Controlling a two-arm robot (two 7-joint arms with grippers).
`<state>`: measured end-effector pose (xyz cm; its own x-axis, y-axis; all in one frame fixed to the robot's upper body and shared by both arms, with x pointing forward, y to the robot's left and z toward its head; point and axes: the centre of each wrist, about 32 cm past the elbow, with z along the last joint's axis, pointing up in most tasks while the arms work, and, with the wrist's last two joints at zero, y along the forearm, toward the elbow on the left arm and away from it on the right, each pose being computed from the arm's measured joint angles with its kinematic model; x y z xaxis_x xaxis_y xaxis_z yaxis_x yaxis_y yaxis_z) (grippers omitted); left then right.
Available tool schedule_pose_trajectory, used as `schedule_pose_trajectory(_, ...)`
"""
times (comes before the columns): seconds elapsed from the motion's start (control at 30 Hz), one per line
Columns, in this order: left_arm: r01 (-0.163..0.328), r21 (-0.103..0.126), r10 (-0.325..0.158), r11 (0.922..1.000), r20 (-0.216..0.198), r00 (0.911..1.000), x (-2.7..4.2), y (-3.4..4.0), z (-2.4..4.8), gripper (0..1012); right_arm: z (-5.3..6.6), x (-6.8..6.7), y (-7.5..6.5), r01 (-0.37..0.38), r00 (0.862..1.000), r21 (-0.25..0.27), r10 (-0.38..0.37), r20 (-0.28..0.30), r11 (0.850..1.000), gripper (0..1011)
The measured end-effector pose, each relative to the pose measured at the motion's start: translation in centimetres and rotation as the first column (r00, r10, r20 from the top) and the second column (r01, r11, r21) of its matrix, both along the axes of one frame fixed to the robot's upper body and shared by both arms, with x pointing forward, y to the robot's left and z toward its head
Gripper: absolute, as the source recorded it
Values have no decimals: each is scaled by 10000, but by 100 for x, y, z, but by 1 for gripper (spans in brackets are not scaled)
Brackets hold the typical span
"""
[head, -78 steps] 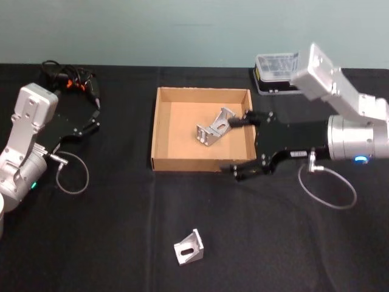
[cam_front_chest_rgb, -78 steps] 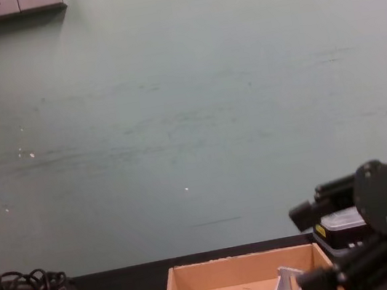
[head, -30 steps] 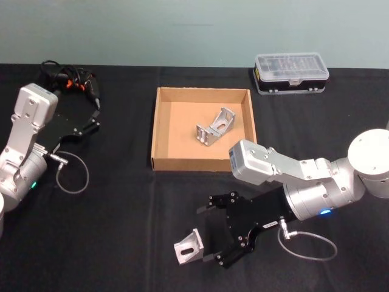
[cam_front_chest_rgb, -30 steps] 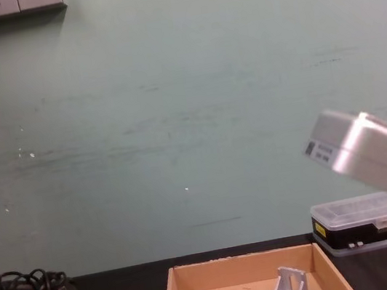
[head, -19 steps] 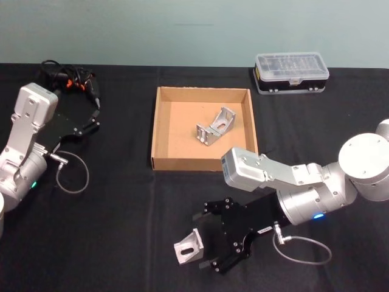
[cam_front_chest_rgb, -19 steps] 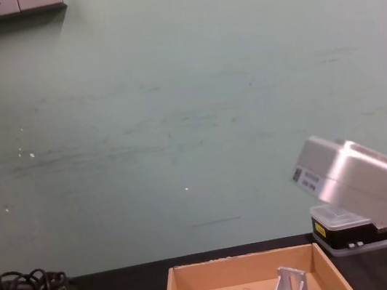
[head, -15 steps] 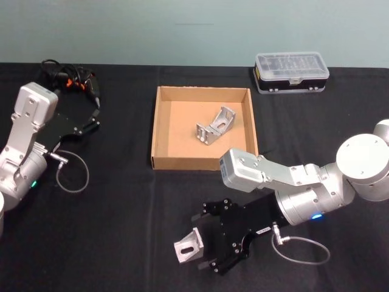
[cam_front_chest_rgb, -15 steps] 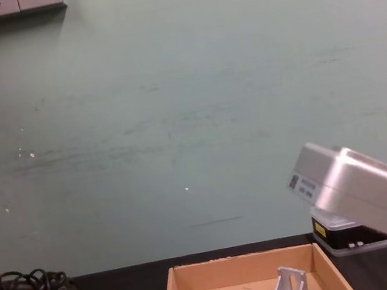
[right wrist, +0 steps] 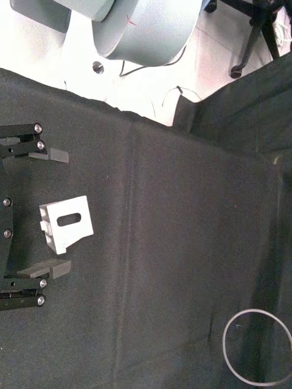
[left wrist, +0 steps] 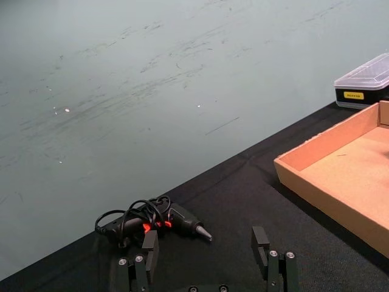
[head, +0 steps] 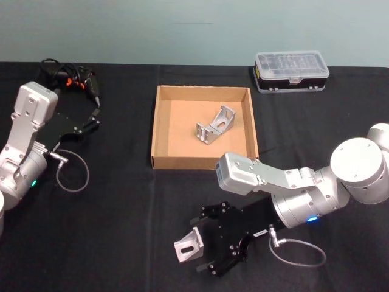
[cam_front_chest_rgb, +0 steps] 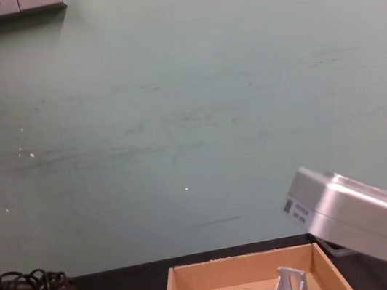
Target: Use one hand to pick up the angle iron from the table and place it into the box.
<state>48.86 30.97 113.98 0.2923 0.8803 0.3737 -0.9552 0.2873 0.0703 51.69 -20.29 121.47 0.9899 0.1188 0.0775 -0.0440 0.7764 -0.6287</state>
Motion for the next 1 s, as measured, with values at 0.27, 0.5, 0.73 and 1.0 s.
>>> schedule_pose_trajectory(0.27, 0, 0, 0, 10000, -1, 10000, 0, 0, 0, 1000, -12, 8, 14, 73, 10000, 42, -73, 12, 10000, 1003)
schedule_pose_trajectory(0.5, -1, 0, 1, 10000, 0, 10000, 0, 0, 0, 1000, -23, 25, 14, 159, 9999, 51, -159, 12, 9999, 1003)
schedule_pose_trajectory(0.73, -1, 0, 1, 10000, -1, 10000, 0, 0, 0, 1000, -42, 50, 11, 275, 9996, 60, -275, -2, 9996, 1003)
schedule_pose_trajectory(1.0, 0, 0, 0, 10000, 0, 10000, 0, 0, 0, 1000, -50, 71, 22, 282, 9996, 73, -282, 2, 9996, 1003)
